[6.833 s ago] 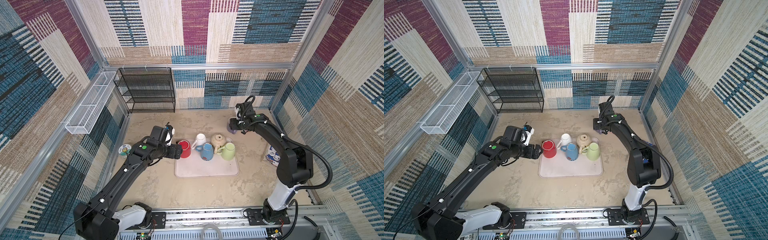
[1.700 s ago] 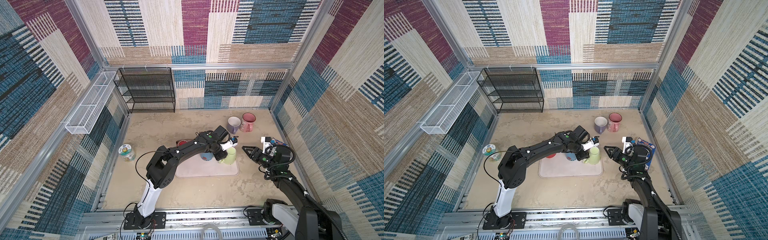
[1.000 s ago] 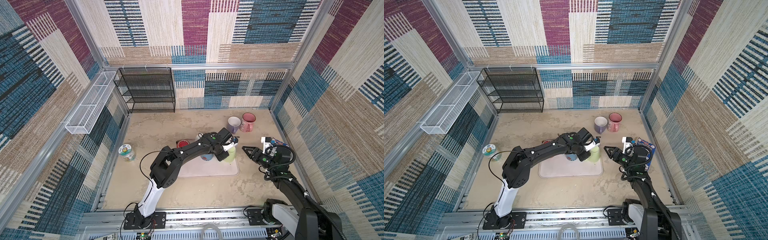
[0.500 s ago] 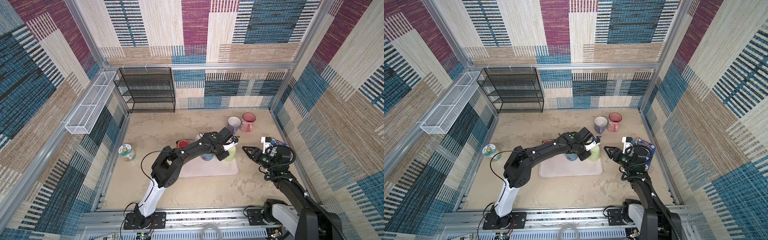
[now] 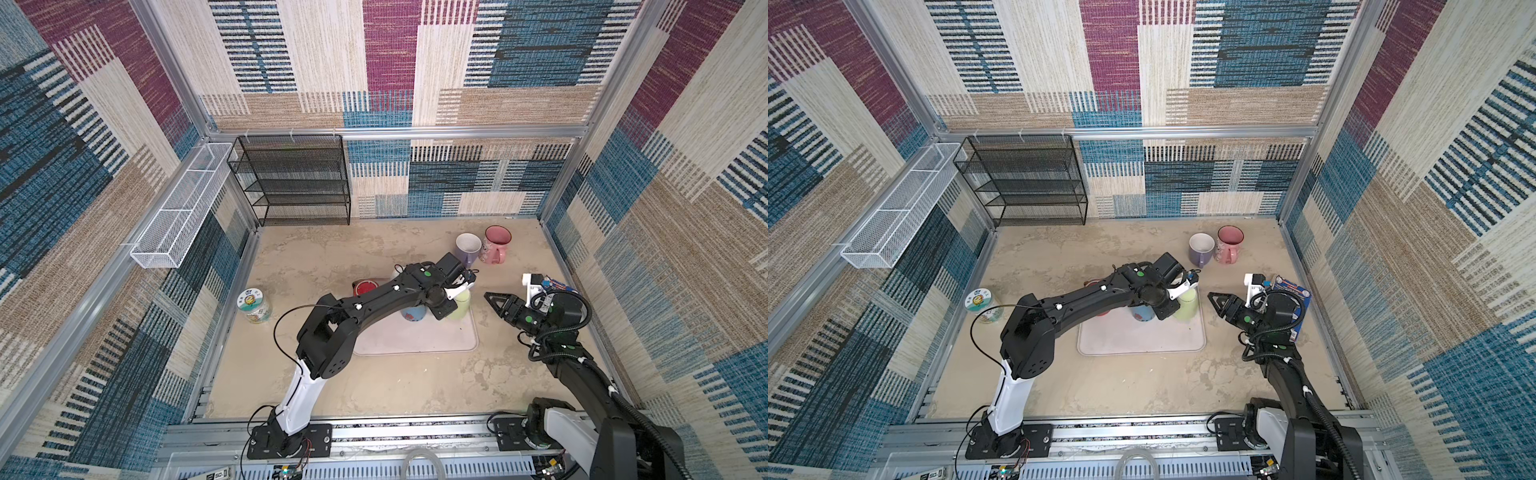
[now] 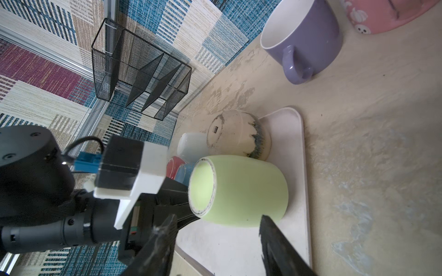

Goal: Turn the mug right side up
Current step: Pick up the mug from the tray.

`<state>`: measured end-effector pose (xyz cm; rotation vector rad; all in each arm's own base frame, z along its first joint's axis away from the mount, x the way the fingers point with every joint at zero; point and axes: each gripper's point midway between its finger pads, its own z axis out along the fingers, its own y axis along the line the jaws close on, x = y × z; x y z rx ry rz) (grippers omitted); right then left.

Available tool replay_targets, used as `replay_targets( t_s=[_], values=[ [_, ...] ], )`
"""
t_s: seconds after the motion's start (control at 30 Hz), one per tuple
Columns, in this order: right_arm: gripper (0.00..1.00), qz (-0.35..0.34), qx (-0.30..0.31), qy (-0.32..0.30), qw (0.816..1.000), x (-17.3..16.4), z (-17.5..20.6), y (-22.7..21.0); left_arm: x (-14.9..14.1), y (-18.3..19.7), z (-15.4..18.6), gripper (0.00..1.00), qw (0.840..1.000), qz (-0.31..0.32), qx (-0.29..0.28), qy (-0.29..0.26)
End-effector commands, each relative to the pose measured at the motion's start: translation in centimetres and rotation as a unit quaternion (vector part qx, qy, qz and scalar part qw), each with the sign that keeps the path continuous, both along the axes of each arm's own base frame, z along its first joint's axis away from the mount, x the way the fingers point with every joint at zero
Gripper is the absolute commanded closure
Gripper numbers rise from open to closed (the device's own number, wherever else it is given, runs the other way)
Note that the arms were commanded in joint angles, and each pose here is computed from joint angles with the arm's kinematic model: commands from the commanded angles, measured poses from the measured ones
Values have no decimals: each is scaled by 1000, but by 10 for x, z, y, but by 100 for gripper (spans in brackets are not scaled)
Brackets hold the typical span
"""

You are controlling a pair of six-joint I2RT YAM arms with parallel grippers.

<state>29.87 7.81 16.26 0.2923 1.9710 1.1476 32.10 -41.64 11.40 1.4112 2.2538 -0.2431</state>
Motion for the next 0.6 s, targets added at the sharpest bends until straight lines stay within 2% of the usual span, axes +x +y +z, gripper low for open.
replay_targets(
  t_s=[0.0, 0.43, 0.57],
  values=[
    [42, 7, -4, -16, 1000, 0, 5, 2, 6, -4, 24, 100, 999, 12, -27, -23],
    [42, 20, -19, -44, 999, -3, 15, 4, -7, 20, 65, 100, 997, 39, -56, -28],
    [41, 22, -24, -57, 998, -5, 20, 5, -14, 33, 87, 100, 994, 58, -85, -20]
  ],
)
